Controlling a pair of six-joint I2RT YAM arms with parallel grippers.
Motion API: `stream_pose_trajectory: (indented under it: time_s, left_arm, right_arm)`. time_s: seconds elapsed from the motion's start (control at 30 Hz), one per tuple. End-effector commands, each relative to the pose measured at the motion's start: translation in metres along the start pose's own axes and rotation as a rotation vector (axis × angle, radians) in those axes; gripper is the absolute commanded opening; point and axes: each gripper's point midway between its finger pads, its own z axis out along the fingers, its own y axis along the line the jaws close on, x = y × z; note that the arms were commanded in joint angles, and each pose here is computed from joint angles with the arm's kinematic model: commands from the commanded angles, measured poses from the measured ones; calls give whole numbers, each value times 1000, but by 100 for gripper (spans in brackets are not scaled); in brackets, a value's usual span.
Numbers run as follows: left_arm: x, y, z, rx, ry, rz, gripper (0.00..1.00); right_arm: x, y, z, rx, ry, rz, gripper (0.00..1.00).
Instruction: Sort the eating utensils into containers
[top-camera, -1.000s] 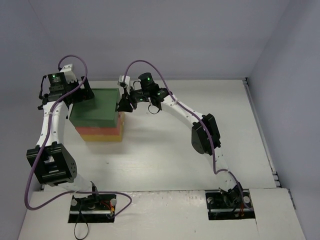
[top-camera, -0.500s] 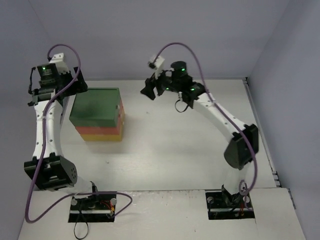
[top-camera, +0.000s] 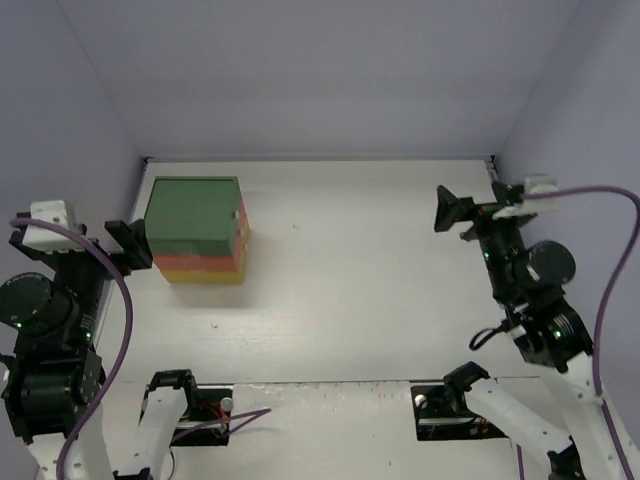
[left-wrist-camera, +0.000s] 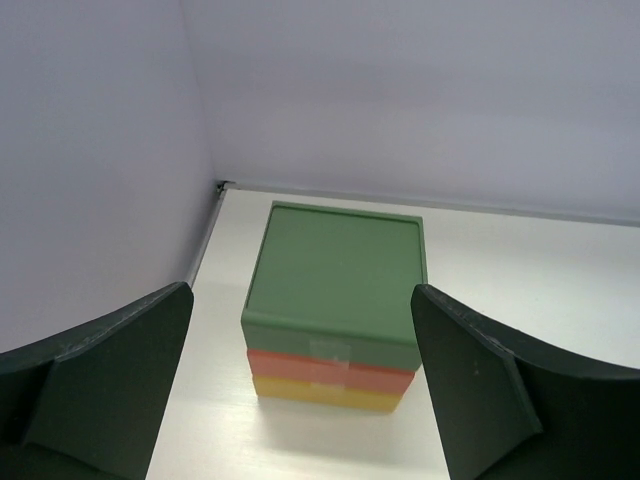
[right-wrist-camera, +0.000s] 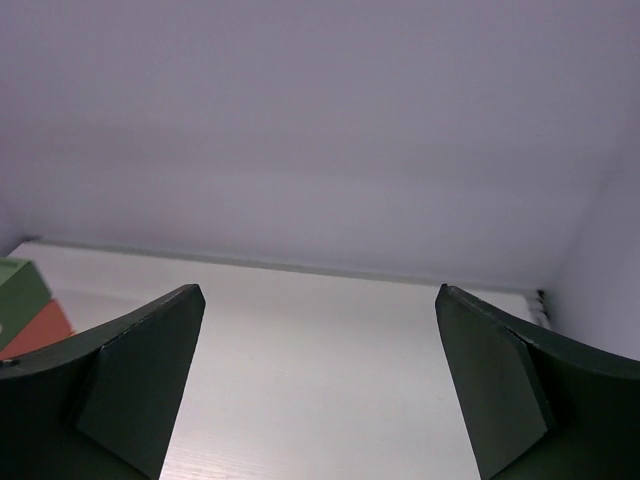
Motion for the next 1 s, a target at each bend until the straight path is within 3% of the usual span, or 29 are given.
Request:
stream_pose_trajectory:
  time_s: [0.0, 0.2, 0.43, 0.6, 0.97]
  left_arm:
    - [49, 9, 0, -50, 132, 41, 89]
    - [73, 15, -30, -72, 143, 33, 89]
    - [113, 12, -29, -56, 247, 27, 89]
    - [118, 11, -26, -54, 269, 24, 89]
    - [121, 8, -24, -43, 288, 18, 89]
  right_arm:
    - [1, -60, -42, 298, -38, 50, 100]
    - [8, -79, -82, 351, -60, 49, 100]
    - [16, -75, -85, 322, -43, 49, 100]
    - [21, -80, -81, 380, -32, 109, 100]
    - [26, -71, -77, 330, -17, 83, 100]
